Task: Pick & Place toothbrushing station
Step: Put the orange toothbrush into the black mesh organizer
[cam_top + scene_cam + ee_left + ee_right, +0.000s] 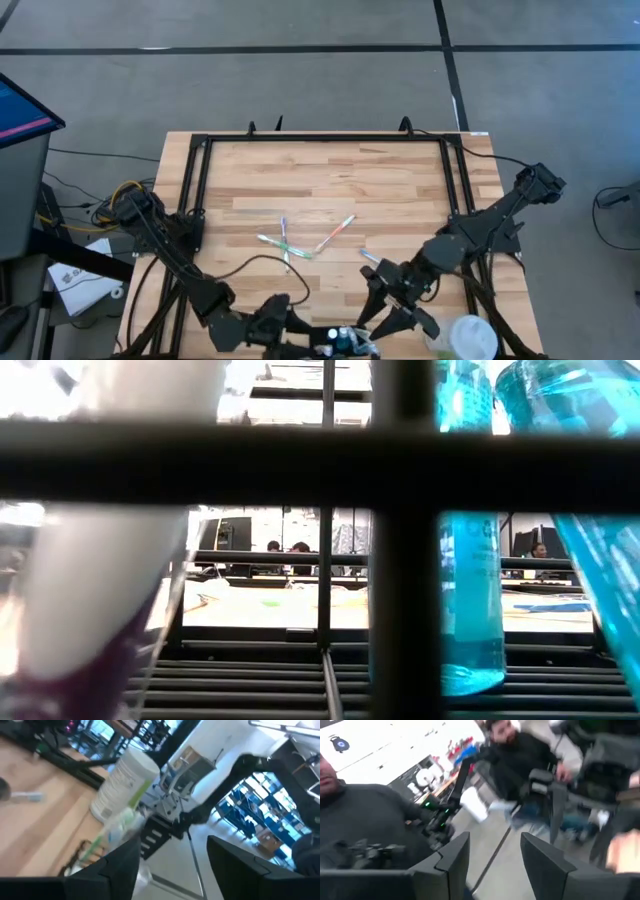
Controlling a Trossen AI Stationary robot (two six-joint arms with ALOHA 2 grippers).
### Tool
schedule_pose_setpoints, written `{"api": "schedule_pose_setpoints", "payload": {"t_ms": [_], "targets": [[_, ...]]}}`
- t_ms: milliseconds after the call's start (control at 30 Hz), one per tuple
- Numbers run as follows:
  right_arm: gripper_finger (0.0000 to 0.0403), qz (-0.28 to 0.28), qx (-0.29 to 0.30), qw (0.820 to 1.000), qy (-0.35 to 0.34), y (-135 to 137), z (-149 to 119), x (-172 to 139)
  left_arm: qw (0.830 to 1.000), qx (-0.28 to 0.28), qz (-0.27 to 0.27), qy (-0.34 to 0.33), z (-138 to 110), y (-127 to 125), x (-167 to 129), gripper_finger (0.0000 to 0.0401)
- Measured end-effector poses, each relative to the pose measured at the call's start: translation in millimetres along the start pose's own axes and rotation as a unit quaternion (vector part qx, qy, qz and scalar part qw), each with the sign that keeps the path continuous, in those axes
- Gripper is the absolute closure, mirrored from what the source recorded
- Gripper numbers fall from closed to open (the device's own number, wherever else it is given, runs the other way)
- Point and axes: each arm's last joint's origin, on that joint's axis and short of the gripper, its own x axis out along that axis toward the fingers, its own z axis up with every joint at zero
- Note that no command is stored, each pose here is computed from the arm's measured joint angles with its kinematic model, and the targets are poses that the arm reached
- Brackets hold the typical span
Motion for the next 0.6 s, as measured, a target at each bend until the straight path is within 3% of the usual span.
{"api": "schedule_pose_setpoints", "payload": {"t_ms": [133, 267, 600], "targets": [[0.0236, -0.004, -0.053, 0.998, -0.041, 1, 7, -1, 1.000, -0.005, 0.016, -0.019, 26, 5, -2, 0.0207], [0.0234, -0.009, -0.079, 0.996, -0.037, -4, 7, 2, 0.999, -0.006, 0.029, -0.027, 50, 14, 1, 0.0239], [0.0237, 0.047, -0.140, 0.988, -0.038, 4, 13, -4, 0.996, -0.091, -0.017, 0.004, 100, 47, 18, 0.0283]]}}
